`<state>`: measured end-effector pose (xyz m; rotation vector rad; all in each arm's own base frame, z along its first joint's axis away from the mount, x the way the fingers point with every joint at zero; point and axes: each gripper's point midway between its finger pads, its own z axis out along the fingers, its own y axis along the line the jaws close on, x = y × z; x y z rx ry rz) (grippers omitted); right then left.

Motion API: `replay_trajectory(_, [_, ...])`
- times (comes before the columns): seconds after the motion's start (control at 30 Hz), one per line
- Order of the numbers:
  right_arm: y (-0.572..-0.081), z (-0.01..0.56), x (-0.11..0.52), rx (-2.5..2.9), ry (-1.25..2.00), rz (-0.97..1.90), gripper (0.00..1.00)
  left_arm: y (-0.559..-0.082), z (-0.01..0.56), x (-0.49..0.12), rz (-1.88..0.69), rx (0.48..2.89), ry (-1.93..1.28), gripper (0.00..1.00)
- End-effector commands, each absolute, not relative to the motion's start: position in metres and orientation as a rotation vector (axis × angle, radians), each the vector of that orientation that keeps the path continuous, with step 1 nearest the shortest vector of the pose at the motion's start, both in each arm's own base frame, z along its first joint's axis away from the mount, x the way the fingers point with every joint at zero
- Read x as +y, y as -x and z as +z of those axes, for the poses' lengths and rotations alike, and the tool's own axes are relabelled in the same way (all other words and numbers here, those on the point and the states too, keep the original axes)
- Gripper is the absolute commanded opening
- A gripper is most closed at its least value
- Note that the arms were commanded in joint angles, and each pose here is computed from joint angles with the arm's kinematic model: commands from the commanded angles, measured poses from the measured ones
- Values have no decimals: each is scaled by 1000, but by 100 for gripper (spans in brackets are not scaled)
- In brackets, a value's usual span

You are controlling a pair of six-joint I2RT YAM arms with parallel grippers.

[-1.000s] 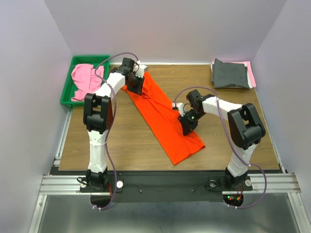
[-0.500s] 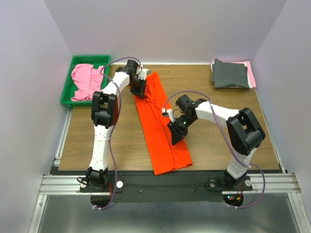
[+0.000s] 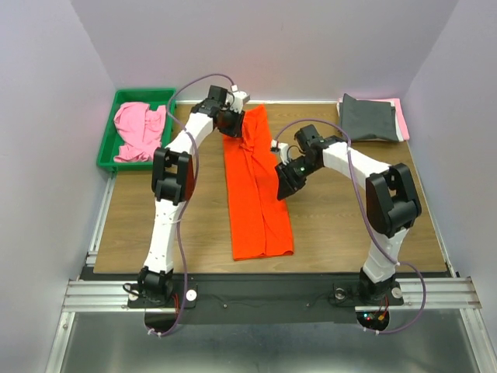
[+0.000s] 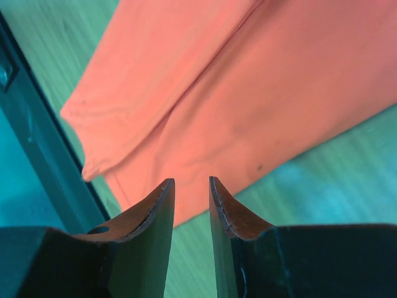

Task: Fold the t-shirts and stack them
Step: Fold the tshirt

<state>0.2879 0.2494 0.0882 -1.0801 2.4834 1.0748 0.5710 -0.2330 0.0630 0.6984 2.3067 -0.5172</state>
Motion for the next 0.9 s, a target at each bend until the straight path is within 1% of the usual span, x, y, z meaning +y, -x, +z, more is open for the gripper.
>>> replay_trajectory(0.0, [-313,90,257,2451,1069,1041,34,-577,195,-227,-484,2045,-656,35])
replay_trajectory(0.07, [-321,90,260,2445,1057,1039,34,-562,192,-222,-496,2104,-642,35])
replay_trajectory(0.13, [-327,87,262,2450,1035,1025,34,-547,174,-217,-506,2203,-633,34])
replay_trajectory(0.2, [-330,83,262,2461,1025,1017,34,-532,154,-218,-548,2278,-651,31])
replay_trajectory(0.3, [-333,80,266,2468,1004,1037,34,-512,123,-215,-577,2370,-654,28])
replay_trajectory(0.53, [-333,83,263,2472,988,1014,34,-496,80,-206,-538,2499,-661,26])
replay_trajectory(0.67, [-332,78,259,2491,978,992,35,-486,46,-199,-462,2596,-671,26])
replay_trajectory(0.87, [-337,72,251,2520,944,954,35,-490,14,-203,-454,2649,-685,26])
